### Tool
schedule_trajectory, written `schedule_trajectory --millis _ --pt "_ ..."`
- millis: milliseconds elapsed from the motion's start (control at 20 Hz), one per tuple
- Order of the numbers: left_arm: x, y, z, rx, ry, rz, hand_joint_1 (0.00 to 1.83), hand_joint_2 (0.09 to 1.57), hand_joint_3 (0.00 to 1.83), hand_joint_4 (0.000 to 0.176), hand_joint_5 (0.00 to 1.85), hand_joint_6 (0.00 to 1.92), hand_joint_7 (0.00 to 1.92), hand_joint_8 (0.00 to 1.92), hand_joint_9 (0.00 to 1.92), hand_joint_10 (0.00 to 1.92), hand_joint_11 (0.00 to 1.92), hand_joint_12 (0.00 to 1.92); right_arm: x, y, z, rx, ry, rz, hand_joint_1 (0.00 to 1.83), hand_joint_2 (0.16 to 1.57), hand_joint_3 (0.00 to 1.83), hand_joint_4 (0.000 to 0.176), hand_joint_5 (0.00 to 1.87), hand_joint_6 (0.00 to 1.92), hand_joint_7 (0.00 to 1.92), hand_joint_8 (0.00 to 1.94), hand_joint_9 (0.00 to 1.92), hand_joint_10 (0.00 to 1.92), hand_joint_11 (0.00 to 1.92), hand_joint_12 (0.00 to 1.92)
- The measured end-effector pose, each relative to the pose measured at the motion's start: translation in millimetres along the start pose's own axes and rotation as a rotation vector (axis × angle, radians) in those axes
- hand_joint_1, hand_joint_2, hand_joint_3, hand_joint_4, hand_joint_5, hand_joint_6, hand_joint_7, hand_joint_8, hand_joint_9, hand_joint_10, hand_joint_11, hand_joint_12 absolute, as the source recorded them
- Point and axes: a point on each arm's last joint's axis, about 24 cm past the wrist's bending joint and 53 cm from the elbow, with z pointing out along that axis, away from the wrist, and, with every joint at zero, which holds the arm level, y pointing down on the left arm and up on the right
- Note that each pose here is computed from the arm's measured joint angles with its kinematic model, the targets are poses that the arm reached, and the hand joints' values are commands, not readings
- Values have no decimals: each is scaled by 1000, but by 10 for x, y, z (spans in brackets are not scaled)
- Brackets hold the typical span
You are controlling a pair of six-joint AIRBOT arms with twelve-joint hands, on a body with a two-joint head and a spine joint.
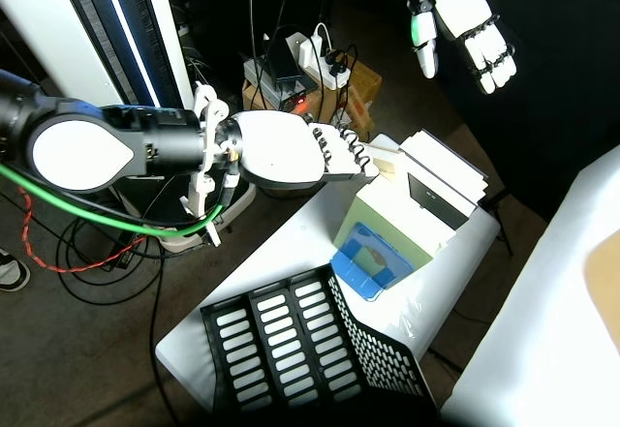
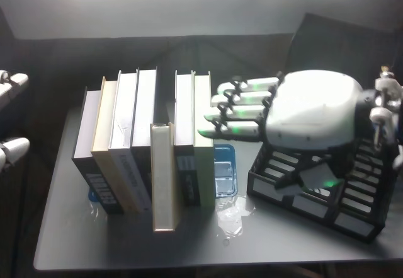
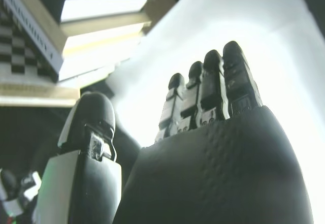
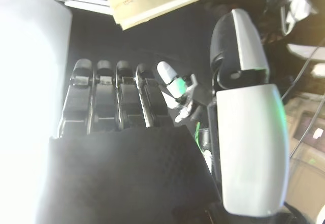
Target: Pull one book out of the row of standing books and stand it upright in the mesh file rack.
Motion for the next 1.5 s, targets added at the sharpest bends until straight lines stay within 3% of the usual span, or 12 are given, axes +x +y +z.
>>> schedule_trajectory --millis 50,150,300,650,700,900,1050,1300,1350,1400,1450,1500 --pt "-74 55 -12 -17 -18 -1 315 1364 0 72 0 0 0 0 0 0 0 0 -44 25 50 -7 -8 -10 694 1111 16 0 0 0 0 0 0 0 0 0" --pt "-161 102 -16 -36 -39 -8 278 1353 0 64 0 0 0 0 0 0 0 0 -88 86 108 -19 -8 -43 689 1121 17 0 0 0 0 0 0 0 0 0" --pt "-264 80 -21 -26 -63 0 290 1352 0 100 0 0 0 0 0 0 0 0 -130 214 208 -47 -9 -86 803 1052 0 0 0 0 0 0 0 0 0 0" --pt "-337 56 -29 -17 -85 -1 291 1330 0 86 0 0 0 0 0 0 0 0 -85 599 536 -120 16 -207 756 993 0 0 0 0 0 0 0 0 0 0" --pt "-340 61 -29 -18 -86 -3 301 1329 0 81 0 0 0 0 0 0 0 0 -58 648 590 -133 20 -215 658 1024 0 0 0 0 0 0 0 0 0 0" --pt "-340 75 -33 -23 -87 -7 306 1328 0 91 0 0 0 0 0 0 0 0 55 771 770 -146 39 -289 852 1051 4 0 0 0 0 0 0 0 0 0" --pt "-332 106 -42 -31 -84 -12 329 1324 0 78 19 7 0 0 0 0 0 0 134 891 877 -158 51 -347 701 837 0 0 0 0 0 0 0 0 0 0" --pt "-292 174 -81 -43 -86 -36 331 1314 0 88 23 8 0 0 0 0 0 0 246 1060 1007 -187 67 -410 783 900 5 0 143 27 177 16 96 30 0 0" --pt "-277 201 -96 -48 -80 -35 336 1322 0 87 14 3 0 0 0 0 0 0 290 1089 1053 -189 77 -431 1008 1020 61 0 254 71 121 4 18 5 0 0" --pt "-285 212 -98 -52 -84 -38 336 1322 0 87 14 3 0 0 0 0 0 0 328 1122 1073 -195 83 -446 1008 1020 61 0 254 71 121 4 18 5 0 0" --pt "-307 239 -105 -62 -94 -43 379 1326 0 78 30 9 0 0 0 0 0 0 389 1166 1090 -205 92 -455 494 1134 313 0 129 29 126 8 71 6 0 423" --pt "-328 247 -109 -64 -103 -46 379 1326 0 78 30 9 0 0 0 0 0 0 433 1184 1093 -211 98 -461 494 1134 313 0 129 29 126 8 71 6 0 423"
